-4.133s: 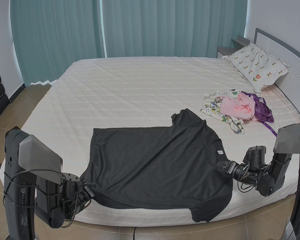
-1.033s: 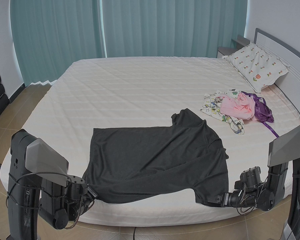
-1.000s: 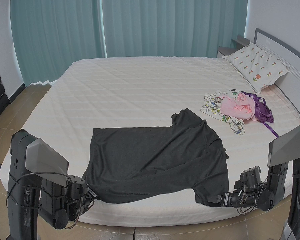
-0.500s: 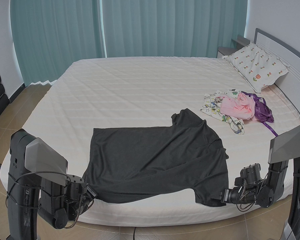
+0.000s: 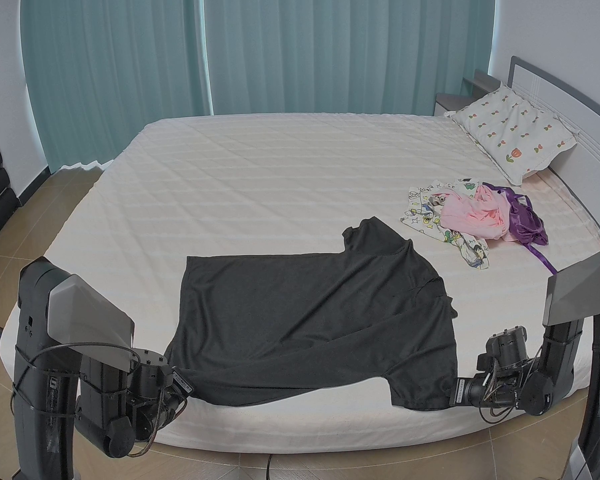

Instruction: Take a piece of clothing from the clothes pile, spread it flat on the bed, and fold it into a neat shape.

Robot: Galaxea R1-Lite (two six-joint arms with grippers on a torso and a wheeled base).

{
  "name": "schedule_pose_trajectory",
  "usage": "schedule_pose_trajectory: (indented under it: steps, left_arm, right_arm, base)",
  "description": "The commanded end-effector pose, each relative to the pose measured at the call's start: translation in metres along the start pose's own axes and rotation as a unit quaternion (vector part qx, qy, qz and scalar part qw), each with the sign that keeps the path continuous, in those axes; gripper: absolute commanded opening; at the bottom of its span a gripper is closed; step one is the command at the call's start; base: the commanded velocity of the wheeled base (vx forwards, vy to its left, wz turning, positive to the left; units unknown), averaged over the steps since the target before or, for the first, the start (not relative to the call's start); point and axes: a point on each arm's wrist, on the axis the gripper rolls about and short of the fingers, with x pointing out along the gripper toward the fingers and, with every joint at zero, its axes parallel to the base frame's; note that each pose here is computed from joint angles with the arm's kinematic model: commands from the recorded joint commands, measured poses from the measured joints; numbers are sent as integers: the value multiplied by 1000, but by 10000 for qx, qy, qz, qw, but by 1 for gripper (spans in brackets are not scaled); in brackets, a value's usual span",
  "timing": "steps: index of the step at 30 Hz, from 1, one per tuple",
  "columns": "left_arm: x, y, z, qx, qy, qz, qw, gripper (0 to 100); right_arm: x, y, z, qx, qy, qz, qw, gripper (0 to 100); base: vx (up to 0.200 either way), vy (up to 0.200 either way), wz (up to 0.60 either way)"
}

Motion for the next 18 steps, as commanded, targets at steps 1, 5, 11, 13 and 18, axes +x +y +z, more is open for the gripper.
schedule_pose_trajectory:
  steps: [1, 5, 11, 13, 18]
  left_arm:
    - [-12, -6, 8, -69, -122, -187, 9997, 0]
    - [-29, -10, 14, -98, -156, -329, 9993, 0]
    - [-53, -9, 21, 188, -192, -372, 9989, 0]
    - [-57, -8, 21, 273, -196, -370, 9988, 0]
    - [-61, -2, 19, 849, -142, -143, 9962, 0]
  right_arm:
    - [-27, -8, -3, -376, -22, -84, 9993, 0]
    - [-42, -17, -9, -609, 49, -95, 9981, 0]
    - [-66, -14, -6, -677, -217, -50, 9975, 0]
    - [-70, -14, -10, -688, -187, -58, 9974, 0]
    - [-81, -22, -14, -873, -190, -206, 9958, 0]
  base:
    - [0, 0, 0]
    - [0, 0, 0]
    - [0, 0, 0]
    - [0, 0, 0]
    - [0, 0, 0]
